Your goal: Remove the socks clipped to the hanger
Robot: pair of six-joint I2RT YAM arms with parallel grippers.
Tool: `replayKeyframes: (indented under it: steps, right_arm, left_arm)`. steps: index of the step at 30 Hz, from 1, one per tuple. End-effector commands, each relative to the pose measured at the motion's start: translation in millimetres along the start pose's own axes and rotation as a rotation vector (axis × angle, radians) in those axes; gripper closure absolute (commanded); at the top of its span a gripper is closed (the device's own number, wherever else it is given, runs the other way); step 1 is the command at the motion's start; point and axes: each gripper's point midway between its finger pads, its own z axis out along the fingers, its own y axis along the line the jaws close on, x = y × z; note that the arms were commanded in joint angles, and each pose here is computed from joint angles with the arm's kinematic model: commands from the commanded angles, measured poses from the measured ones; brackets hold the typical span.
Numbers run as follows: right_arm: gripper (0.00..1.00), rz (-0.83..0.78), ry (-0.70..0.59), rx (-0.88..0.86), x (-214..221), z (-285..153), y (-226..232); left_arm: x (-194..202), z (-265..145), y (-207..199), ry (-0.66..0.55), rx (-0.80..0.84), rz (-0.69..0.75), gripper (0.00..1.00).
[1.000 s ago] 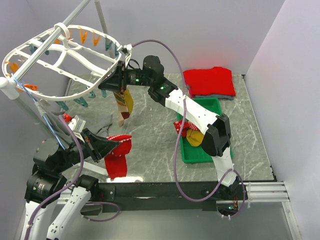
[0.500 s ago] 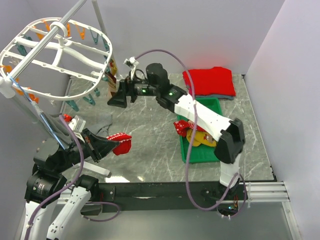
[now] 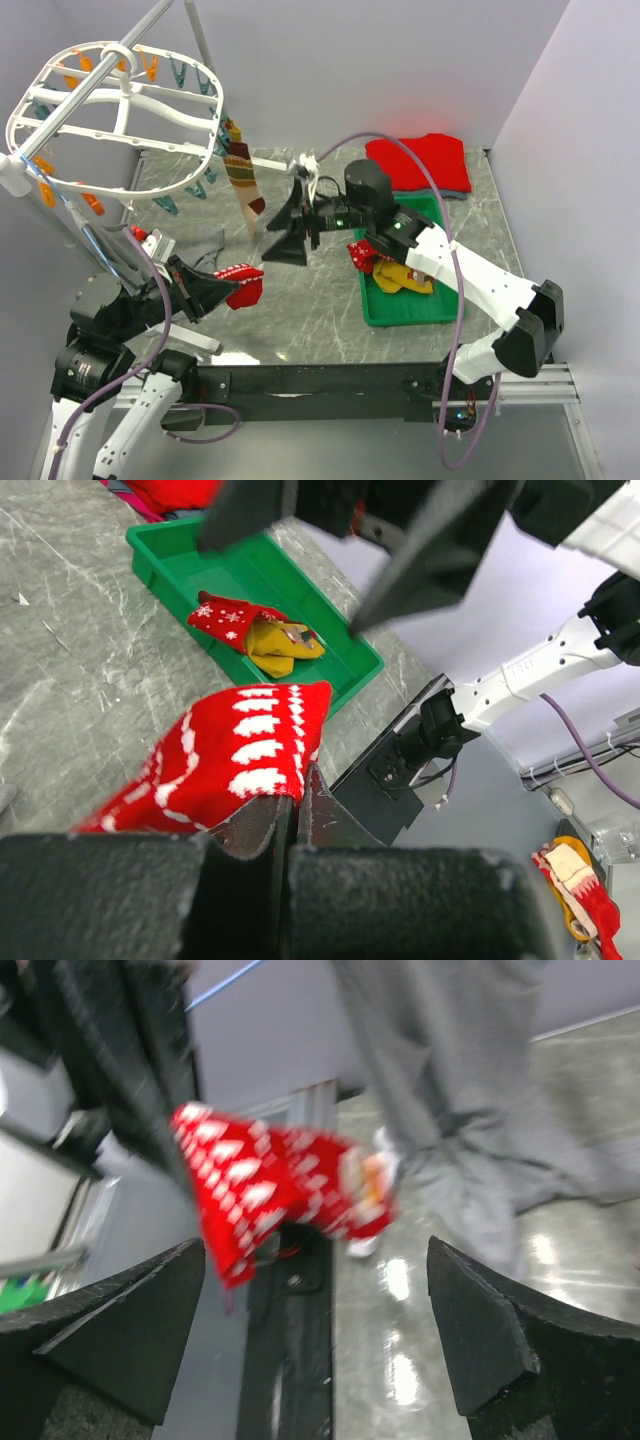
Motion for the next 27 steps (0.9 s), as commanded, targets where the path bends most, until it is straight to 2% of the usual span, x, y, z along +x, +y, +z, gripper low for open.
replayKeyframes:
  steps: [1,8,9,12,17,18,20,21,22,23,26,27]
  right_arm:
    - [0.06,-0.036,-0.012,-0.136,9,-3,29]
    - [0.14,-0.064,0.017,-0.163,18,18,46]
    - [0.21,-0.069,0.011,-0.171,16,20,48]
    - [0.31,-0.057,0.010,-0.193,15,24,52]
    - [0.39,-0.039,0.022,-0.211,22,30,54]
    - [0.50,-0.040,0.018,-0.206,21,30,53]
    - [0.62,-0.031,0.014,-0.197,22,30,51]
    - [0.92,-0.029,0.012,-0.193,22,31,51]
    - [1.00,-0.023,0.006,-0.170,21,31,47]
    - [1.00,-0.019,0.002,-0.153,21,30,44]
    - [1.00,-0.005,-0.025,-0.036,18,25,26]
    - [1.00,0.013,-0.016,0.005,22,22,17]
  left_arm:
    - [-7,2,-5,-0.014,0.029,0.035,0.99]
    - [-7,2,-5,-0.006,0.028,0.039,0.99]
    - [-7,2,-5,-0.008,0.027,0.040,0.99]
    - [-7,2,-5,-0.011,0.027,0.035,0.99]
    - [-7,3,-5,-0.008,0.033,0.032,0.99]
    - [-8,3,-6,-0.011,0.036,0.035,0.99]
    - [-7,4,-6,-0.006,0.037,0.034,0.99]
    - [-8,3,-6,-0.007,0.037,0.036,0.99]
    - [-8,4,-5,-0.008,0.029,0.038,0.99]
    - [-9,4,-4,-0.009,0.021,0.041,0.97]
    - [-13,1,0,-0.022,-0.016,0.049,0.68]
    - [-16,0,0,-0.029,-0.024,0.053,0.50]
